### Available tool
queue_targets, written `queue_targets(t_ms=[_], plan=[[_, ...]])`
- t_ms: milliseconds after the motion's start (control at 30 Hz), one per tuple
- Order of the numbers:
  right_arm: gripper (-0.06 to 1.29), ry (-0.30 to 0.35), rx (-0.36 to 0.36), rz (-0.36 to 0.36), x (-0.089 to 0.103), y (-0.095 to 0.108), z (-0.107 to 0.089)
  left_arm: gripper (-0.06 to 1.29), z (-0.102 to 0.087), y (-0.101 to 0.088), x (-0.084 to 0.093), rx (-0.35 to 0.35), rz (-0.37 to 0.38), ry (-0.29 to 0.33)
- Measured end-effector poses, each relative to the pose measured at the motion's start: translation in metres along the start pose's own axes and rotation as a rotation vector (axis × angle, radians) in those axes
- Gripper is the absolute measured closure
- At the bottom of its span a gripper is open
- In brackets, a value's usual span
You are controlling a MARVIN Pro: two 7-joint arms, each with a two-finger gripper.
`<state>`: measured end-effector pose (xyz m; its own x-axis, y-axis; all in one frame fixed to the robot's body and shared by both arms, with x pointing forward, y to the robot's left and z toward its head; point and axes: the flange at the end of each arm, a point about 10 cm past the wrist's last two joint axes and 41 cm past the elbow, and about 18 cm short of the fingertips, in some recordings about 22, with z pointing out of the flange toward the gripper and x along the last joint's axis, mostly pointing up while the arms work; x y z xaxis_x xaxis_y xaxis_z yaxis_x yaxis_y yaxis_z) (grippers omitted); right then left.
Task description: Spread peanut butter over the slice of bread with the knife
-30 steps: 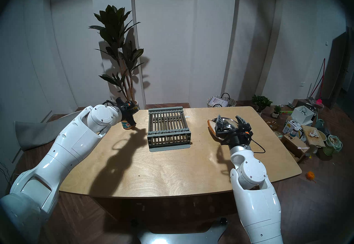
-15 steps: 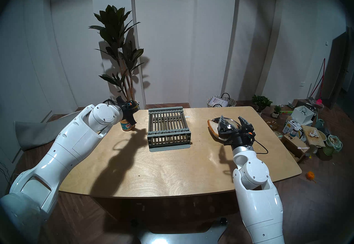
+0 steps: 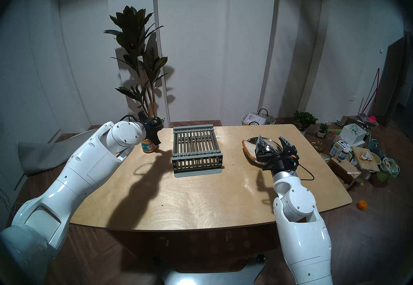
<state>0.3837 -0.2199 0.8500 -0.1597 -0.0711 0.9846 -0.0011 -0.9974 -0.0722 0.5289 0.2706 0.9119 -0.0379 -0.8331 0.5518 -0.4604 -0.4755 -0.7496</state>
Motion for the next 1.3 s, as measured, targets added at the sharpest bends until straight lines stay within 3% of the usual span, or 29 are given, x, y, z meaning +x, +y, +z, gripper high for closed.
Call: queue_targets(t_ms=[1000,1300], plan=[[0.0,-0.008,0.017,0.004,-0.003,-0.005,0.0,1.18,-0.004,-0.01,-0.001,0.007,0.017,-0.019],[0.0,-0.011,0.011,0.0,-0.005,-0.007,0.001,1.19,-0.006,-0.018,0.001,-0.041,-0.079,0.005]])
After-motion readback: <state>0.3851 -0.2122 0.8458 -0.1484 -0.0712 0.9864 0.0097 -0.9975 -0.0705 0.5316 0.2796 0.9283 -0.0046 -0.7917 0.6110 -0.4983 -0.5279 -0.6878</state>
